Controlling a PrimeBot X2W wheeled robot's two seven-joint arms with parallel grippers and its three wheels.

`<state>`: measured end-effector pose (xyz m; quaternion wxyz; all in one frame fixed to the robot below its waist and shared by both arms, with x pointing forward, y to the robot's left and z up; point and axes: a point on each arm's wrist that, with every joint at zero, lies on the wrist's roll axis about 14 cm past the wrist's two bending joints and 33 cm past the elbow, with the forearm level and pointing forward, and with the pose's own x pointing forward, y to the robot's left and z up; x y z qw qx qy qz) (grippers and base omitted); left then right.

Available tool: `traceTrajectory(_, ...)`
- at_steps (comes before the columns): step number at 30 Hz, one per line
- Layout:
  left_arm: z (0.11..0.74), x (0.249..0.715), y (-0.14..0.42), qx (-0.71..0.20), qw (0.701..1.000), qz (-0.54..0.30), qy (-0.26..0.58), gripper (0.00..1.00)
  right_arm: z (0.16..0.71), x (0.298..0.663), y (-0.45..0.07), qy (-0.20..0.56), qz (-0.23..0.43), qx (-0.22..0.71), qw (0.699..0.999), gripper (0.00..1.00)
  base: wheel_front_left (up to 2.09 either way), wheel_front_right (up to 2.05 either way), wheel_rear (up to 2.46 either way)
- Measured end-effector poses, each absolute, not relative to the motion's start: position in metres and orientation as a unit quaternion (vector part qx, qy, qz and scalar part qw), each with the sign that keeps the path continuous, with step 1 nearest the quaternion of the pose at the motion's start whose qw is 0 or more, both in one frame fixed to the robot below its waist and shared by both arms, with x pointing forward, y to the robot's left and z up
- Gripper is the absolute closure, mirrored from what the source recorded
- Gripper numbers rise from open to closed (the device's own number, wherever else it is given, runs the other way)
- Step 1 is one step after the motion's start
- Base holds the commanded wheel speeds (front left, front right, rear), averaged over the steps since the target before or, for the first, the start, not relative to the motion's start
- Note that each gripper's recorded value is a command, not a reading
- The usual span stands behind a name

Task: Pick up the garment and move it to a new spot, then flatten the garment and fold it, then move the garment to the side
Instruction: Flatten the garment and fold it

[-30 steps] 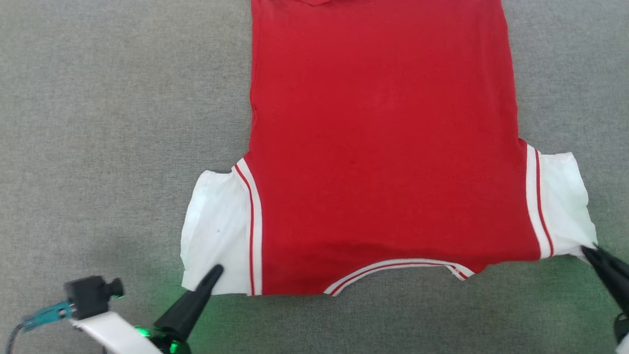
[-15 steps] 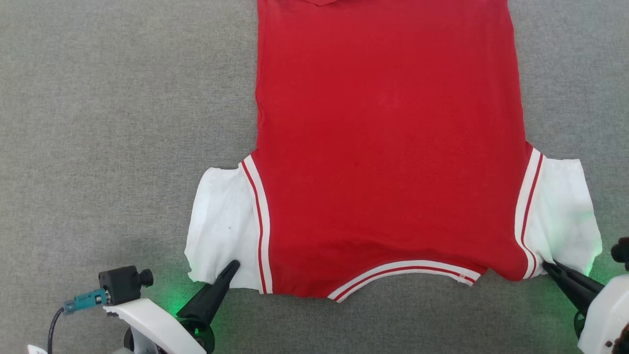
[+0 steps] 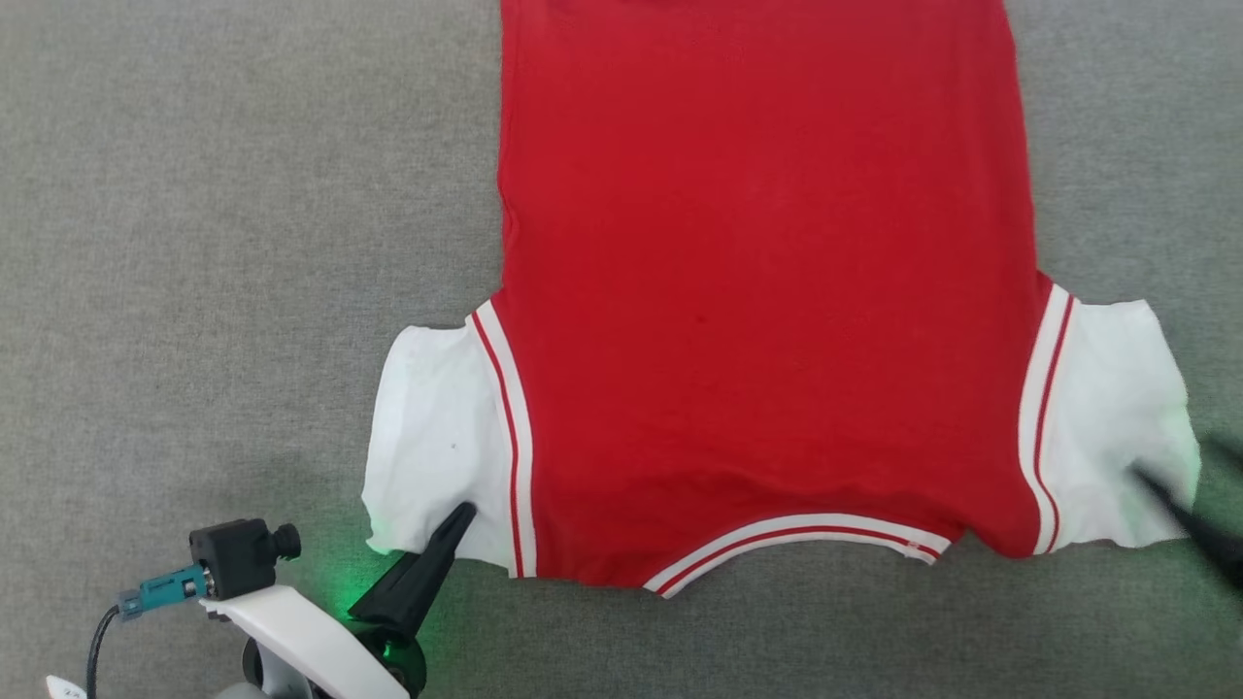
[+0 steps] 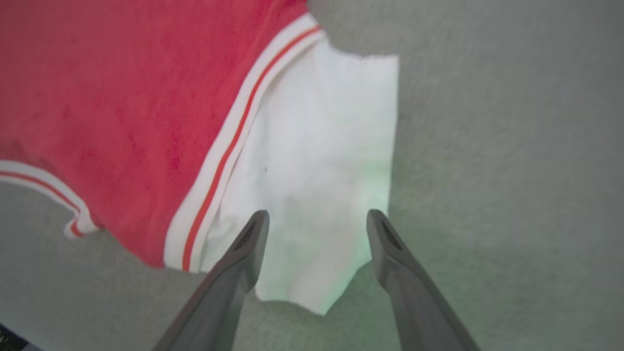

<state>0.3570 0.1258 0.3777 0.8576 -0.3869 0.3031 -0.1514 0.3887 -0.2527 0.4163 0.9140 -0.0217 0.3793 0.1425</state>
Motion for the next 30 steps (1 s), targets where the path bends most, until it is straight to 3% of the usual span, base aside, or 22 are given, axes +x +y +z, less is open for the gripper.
traceTrajectory(6,0.382,0.362,0.121,-0.388,0.858,-0.163,0.294,1.0,0.474,0.44,-0.269,0.319,0.135,-0.059,0.936,0.0,0.0,0.0,0.0)
traceTrajectory(12,0.384,0.377,0.114,-0.385,0.86,-0.176,0.283,1.0,0.508,0.524,-0.261,0.279,0.144,-0.075,0.947,0.0,0.0,0.0,0.0)
traceTrajectory(20,0.395,0.383,0.119,-0.403,0.864,-0.158,0.258,1.0,0.463,0.622,-0.238,0.338,0.12,-0.061,0.932,0.0,0.0,0.0,0.0)
traceTrajectory(30,0.403,0.389,0.118,-0.391,0.869,-0.172,0.25,1.0,0.395,0.69,-0.217,0.425,0.085,-0.029,0.901,0.0,0.0,0.0,0.0)
